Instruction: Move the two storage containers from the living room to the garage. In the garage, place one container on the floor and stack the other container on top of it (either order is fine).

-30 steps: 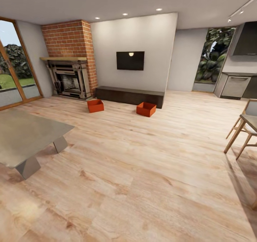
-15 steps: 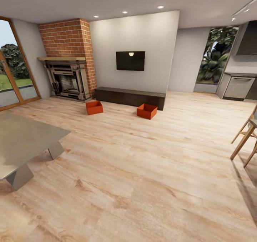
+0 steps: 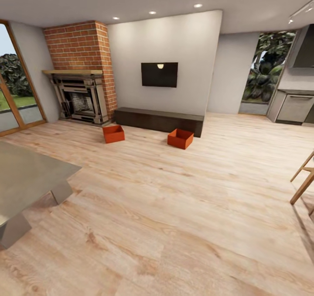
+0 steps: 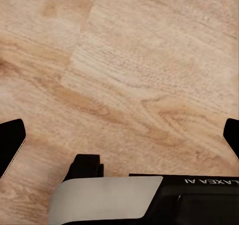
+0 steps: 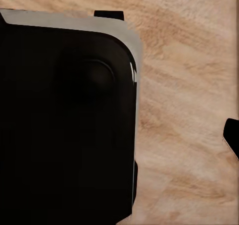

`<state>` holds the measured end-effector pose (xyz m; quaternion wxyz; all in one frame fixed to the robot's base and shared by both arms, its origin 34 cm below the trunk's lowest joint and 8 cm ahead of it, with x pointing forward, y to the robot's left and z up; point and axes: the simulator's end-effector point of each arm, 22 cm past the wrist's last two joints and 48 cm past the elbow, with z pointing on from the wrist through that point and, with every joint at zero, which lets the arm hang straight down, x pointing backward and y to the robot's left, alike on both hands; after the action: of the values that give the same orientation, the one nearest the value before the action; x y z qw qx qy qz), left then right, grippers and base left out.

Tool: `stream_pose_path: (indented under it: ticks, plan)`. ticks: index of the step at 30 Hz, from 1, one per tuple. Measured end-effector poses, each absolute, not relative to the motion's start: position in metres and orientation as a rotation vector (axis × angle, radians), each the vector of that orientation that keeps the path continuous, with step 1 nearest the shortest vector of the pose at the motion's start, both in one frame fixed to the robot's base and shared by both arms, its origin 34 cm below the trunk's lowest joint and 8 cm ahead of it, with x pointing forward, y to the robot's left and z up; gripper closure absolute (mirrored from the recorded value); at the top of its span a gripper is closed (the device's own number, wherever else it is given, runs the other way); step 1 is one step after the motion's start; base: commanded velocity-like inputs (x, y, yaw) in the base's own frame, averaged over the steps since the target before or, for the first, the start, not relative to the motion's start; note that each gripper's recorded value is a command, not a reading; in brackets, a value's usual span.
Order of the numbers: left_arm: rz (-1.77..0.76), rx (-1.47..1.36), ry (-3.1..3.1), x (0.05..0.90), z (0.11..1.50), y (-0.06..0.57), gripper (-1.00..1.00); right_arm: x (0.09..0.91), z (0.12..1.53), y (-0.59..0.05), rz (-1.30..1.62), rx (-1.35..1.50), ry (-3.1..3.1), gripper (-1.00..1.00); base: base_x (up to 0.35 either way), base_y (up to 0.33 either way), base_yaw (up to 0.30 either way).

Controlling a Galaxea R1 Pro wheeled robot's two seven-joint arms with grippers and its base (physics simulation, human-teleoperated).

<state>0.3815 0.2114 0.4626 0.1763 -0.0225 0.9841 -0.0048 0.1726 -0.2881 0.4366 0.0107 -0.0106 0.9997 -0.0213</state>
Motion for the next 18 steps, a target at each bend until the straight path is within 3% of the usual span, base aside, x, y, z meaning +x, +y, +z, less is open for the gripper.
stream_pose_path:
  ticks: [18]
  plan:
    - [-0.014, -0.064, 2.785, 0.3817, 0.4627, 0.2112, -1.0, 0.1726, 0.4366, -0.2879, -0.066, -0.033, 3.119, -1.0, 0.344, 0.0, 0.0]
